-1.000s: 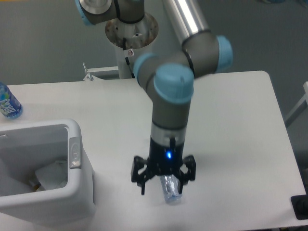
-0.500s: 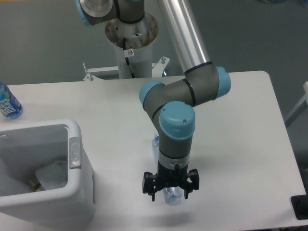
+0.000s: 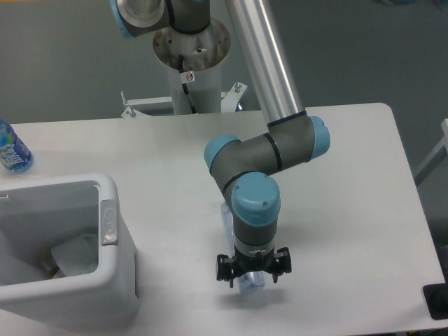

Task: Place the trash in the trash can
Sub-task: 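Lower the gripper and close it around the bottle's middle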

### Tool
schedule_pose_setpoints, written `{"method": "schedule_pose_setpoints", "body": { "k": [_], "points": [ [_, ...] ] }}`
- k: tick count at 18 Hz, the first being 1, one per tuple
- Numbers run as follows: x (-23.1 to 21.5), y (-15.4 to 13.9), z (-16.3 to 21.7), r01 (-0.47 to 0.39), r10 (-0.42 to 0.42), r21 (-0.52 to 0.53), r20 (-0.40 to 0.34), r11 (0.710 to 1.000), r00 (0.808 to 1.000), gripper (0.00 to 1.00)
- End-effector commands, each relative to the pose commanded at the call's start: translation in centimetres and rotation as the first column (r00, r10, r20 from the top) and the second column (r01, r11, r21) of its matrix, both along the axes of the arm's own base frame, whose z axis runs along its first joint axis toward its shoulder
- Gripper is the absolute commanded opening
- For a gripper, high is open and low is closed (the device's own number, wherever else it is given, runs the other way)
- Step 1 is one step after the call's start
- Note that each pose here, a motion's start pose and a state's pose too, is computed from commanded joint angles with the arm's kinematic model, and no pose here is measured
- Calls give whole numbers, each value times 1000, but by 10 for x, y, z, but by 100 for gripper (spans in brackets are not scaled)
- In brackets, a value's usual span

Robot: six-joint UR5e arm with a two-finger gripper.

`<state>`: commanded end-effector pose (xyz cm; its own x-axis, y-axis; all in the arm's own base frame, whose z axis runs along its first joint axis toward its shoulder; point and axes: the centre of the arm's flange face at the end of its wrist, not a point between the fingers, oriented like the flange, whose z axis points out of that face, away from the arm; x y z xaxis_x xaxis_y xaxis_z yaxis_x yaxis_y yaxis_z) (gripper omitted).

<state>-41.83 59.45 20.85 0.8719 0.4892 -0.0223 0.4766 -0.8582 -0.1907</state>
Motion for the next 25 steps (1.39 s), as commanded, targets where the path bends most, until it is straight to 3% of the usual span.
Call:
{"method": "schedule_pose_setpoints", "body": {
  "k": [13, 17, 25],
  "points": [
    [0, -4, -24, -18, 19, -42, 7, 999, 1000, 99],
    [0, -4, -22, -12, 12, -41, 5, 999, 1000, 85],
    [0, -4, -20, -7, 7, -42, 2, 999, 1000, 73]
  ]
}}
